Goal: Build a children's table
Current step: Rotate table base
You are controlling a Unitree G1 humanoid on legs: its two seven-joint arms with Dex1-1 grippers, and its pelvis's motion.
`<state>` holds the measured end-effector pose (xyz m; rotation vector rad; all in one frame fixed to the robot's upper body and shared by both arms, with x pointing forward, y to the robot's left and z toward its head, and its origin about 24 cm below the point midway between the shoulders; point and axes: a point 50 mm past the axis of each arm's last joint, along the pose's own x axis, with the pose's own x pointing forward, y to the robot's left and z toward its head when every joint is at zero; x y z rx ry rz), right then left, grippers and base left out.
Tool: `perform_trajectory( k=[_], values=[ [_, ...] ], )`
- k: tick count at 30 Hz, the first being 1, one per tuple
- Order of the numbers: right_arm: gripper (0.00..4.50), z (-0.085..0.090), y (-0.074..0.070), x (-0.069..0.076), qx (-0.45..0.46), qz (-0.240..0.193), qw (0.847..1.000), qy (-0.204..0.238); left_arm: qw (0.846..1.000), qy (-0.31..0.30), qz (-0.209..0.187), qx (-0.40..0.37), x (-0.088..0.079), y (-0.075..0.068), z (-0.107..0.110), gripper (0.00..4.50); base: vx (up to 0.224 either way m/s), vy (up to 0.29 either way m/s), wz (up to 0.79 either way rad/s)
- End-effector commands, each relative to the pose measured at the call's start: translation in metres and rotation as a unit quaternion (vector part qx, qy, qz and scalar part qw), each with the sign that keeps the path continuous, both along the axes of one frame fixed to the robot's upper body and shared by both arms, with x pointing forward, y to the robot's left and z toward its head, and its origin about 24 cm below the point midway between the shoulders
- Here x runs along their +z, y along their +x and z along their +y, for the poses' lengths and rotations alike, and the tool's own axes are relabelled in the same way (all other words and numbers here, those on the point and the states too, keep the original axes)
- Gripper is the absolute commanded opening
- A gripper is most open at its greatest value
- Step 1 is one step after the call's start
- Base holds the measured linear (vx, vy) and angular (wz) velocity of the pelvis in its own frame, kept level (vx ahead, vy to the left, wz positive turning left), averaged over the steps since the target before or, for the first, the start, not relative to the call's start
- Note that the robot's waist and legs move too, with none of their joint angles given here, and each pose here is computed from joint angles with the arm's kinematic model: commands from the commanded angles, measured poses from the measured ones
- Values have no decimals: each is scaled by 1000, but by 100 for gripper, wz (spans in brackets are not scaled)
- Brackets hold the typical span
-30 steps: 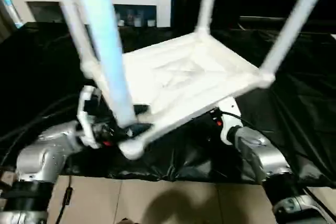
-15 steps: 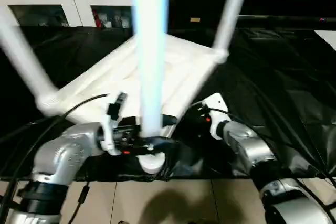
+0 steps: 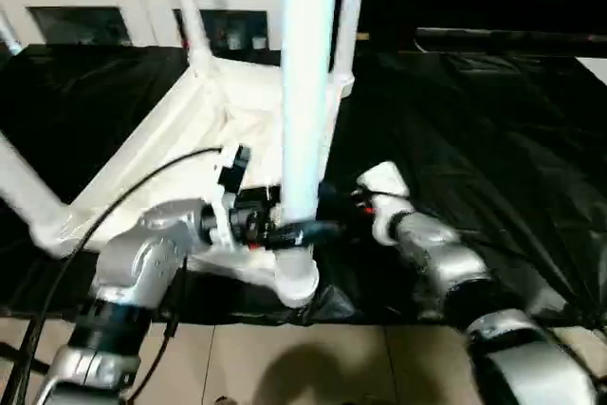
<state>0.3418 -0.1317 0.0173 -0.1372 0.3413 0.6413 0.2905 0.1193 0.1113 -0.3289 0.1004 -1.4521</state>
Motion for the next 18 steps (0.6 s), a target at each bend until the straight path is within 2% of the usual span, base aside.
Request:
perform_trajectory(
  k=[1,10,14,18],
  values=[
    [450,-5,1,8,8,-18,1000,14,999,13,-24,32,3,10,1,446,0,0,0],
    [450,-31,-4,15,26,-41,999,-4,991,61,-76,96,-8,35,-28,446,0,0,0],
    [450,-42,-11,15,29,-44,999,-5,984,92,-93,118,-17,40,-44,446,0,0,0],
    [450,-48,-16,16,28,-46,999,1,981,99,-110,128,-23,39,-48,446,0,0,0]
  ],
)
